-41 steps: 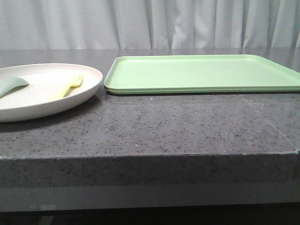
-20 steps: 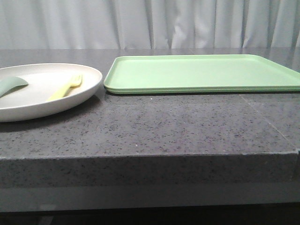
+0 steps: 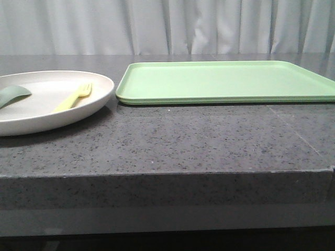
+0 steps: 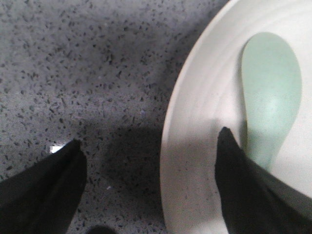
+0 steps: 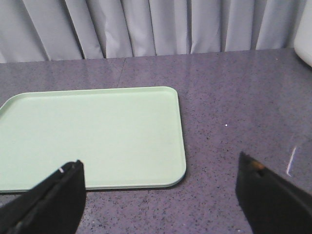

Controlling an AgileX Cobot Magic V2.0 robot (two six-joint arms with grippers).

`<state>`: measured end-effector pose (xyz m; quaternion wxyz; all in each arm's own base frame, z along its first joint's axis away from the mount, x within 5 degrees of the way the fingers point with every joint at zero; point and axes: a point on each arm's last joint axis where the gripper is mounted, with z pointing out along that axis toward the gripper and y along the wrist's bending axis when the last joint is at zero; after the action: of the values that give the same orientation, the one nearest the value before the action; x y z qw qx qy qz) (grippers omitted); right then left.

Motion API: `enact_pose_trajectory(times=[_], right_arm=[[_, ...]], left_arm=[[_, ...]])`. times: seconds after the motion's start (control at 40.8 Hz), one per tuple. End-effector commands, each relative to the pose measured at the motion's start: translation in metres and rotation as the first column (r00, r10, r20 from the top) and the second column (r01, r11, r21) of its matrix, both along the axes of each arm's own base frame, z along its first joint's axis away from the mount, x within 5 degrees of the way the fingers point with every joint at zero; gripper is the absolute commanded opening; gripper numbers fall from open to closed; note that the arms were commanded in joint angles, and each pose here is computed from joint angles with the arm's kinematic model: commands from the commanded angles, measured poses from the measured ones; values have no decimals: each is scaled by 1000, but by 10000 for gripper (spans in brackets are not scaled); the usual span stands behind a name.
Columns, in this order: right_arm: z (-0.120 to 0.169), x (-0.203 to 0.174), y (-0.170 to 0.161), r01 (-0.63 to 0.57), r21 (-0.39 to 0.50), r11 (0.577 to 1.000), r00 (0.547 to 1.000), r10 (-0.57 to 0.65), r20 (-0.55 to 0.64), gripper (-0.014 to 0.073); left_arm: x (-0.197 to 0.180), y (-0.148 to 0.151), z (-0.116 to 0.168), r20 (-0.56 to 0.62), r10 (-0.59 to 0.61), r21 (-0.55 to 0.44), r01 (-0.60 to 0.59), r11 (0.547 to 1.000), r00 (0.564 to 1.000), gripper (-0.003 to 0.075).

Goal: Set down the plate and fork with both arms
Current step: 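Grasp the cream plate rim with the left gripper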

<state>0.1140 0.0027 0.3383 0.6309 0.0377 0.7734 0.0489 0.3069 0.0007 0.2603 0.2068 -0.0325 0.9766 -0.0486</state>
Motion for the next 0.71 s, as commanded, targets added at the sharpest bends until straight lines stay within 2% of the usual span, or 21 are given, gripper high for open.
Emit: enact_pose_trajectory(times=[0.0,0.147,0.245,0.442,0.466,0.687], right_arm=[[18,2,-1,10,-12,1000,994,-9,109,645],[18,2,-1,10,-12,1000,994,-9,109,645],[18,2,-1,10,-12,1000,994,-9,109,645],[18,2,-1,10,-12,1000,994,-9,109,645],[18,2,-1,10,-12,1000,994,-9,109,645],[18,2,-1,10,-12,1000,994,-9,107,645]], left_arm=[[5,-2,17,88,7,-13,-6,1000,996,492],[5,-3,16,83,16,-36,-13,999,996,379],[5,-4,17,91,22,-50,-18,999,996,270],[6,-4,17,91,23,-52,-18,998,996,1],[6,-4,17,91,23,-52,-18,998,996,-16],[5,0,20,95,39,-65,-33,997,995,-18]])
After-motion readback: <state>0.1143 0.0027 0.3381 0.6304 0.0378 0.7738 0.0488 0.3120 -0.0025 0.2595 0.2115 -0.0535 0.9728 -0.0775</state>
